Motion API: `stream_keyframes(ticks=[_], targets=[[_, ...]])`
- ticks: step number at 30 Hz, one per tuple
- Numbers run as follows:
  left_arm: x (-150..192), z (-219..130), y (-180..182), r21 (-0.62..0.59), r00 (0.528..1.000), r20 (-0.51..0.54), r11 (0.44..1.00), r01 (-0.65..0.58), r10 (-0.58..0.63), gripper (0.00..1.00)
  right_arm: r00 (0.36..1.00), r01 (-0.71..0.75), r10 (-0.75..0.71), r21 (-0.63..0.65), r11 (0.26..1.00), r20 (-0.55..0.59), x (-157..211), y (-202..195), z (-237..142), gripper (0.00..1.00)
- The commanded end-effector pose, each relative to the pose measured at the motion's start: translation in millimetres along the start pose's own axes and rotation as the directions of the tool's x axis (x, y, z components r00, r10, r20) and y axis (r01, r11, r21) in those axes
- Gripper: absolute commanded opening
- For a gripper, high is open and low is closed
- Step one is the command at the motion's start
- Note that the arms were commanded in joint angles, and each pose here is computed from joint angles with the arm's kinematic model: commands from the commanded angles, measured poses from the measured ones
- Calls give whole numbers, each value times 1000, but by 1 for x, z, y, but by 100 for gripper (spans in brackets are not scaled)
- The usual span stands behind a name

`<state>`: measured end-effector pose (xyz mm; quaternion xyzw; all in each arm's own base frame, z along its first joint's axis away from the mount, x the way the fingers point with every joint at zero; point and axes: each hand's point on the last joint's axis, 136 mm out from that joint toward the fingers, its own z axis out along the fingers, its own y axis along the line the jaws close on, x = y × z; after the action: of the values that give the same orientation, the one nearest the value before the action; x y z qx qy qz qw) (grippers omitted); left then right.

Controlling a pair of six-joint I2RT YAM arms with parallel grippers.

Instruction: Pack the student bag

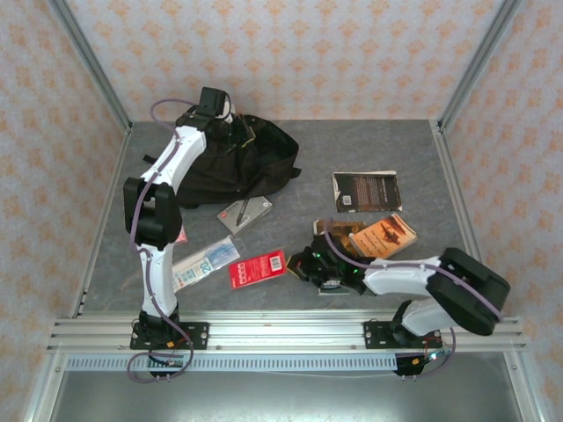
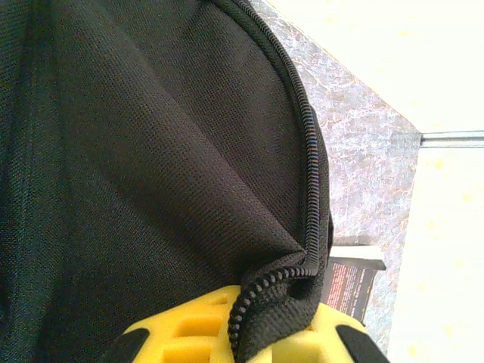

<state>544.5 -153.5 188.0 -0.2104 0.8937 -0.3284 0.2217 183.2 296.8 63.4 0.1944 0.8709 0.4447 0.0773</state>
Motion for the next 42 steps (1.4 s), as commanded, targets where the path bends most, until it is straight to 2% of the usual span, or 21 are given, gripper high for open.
stream_keyframes(ticks=[1,7,10,14,16,18,26,34,40,42], targets=[[-6,-12,2,-3,1000,21,1000,7,-7,0,996,35,-38,43,998,81,-20,2,-21,0],[-6,-11,4,-9,1000,22,1000,5,-5,0,980,48,-55,45,998,190,-52,16,-57,0],[-5,-10,5,-11,1000,19,1000,6,-6,0,966,128,-143,81,988,215,-60,40,-72,0],[-5,-8,7,-15,1000,18,1000,7,-7,0,943,250,-294,250,935,157,-65,61,-87,0],[-5,-8,7,-16,1000,17,1000,6,-6,0,922,313,-374,377,872,99,-69,61,-93,0],[-5,-7,7,-16,1000,16,1000,6,-6,0,905,354,-421,449,820,55,-73,63,-98,0],[-6,-4,10,-21,1000,12,1000,13,-12,0,855,438,-517,577,690,-30,-83,70,-108,0],[-6,-5,10,-17,1000,12,1000,14,-14,0,839,463,-541,606,646,-64,-82,61,-105,0],[-6,-5,10,-19,1000,13,1000,11,-11,0,838,474,-542,576,665,-64,-75,64,-100,29],[-6,-5,9,-18,1000,12,1000,11,-10,0,840,475,-538,570,670,-66,-74,64,-97,34]])
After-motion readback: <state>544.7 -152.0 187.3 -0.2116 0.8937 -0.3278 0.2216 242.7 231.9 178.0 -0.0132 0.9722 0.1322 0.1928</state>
